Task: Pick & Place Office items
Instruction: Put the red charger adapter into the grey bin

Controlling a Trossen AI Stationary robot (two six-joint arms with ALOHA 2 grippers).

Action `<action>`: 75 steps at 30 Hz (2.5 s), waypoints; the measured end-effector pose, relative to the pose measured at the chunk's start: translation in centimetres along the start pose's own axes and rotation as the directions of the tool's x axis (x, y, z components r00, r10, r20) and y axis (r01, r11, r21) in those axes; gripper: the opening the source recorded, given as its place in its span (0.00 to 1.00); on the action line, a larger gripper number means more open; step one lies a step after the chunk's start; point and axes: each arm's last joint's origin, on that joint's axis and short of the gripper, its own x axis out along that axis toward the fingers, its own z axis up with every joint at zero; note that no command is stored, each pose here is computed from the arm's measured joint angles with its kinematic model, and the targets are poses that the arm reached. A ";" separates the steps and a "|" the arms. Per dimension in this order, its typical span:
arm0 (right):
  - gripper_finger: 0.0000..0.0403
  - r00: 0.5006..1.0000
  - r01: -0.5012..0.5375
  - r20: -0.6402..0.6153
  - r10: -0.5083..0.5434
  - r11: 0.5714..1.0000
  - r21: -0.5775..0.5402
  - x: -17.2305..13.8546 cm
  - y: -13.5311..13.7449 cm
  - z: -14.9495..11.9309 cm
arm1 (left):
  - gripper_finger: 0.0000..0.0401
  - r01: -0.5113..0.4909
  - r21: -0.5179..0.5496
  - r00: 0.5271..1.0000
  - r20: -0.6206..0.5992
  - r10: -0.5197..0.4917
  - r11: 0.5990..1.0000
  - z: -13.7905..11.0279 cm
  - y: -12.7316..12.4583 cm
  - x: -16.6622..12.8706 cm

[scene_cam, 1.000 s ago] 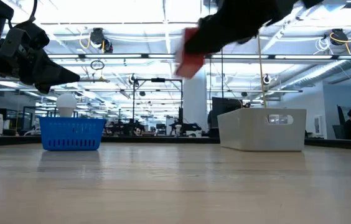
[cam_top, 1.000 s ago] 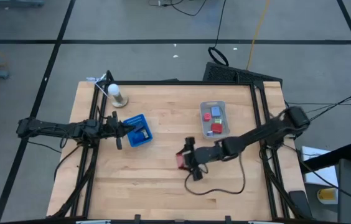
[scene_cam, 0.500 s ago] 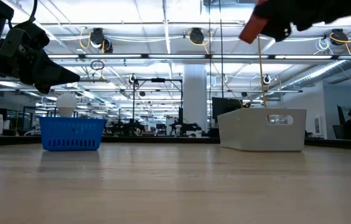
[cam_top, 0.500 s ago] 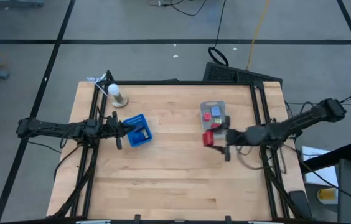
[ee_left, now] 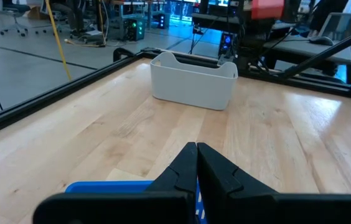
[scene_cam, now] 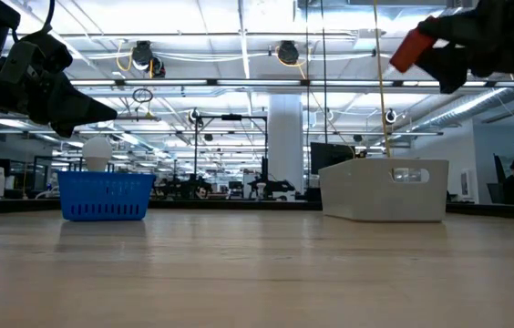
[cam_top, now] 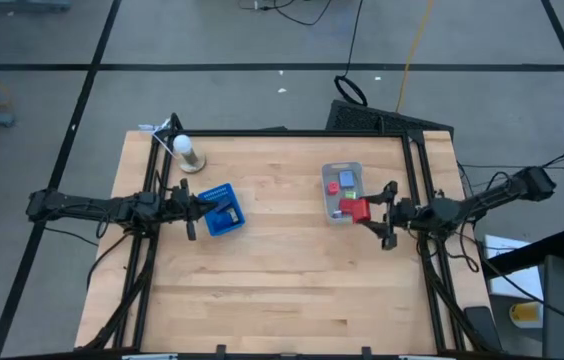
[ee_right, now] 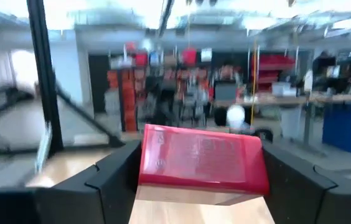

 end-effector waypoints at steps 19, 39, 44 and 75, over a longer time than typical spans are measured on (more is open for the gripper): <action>0.67 0.999 0.011 -0.051 -0.011 1.000 -0.006 0.6 0.2 0.5 | 0.02 0.001 0.001 1.000 0.003 -0.001 1.000 0.0 0.0 0.0; 0.67 0.857 0.340 -0.349 -0.379 0.925 -0.170 5.7 -0.3 1.6 | 0.02 0.001 -0.005 1.000 0.003 -0.001 1.000 0.0 0.0 0.0; 0.67 0.763 0.418 -0.451 -0.462 0.886 -0.201 5.9 -1.6 -0.3 | 0.02 0.001 -0.005 1.000 0.003 -0.001 1.000 0.0 0.0 0.0; 0.75 0.588 0.395 -0.710 -0.387 0.904 -0.166 6.8 -4.0 -5.0 | 0.02 0.000 0.002 1.000 0.001 0.000 1.000 0.0 0.0 0.0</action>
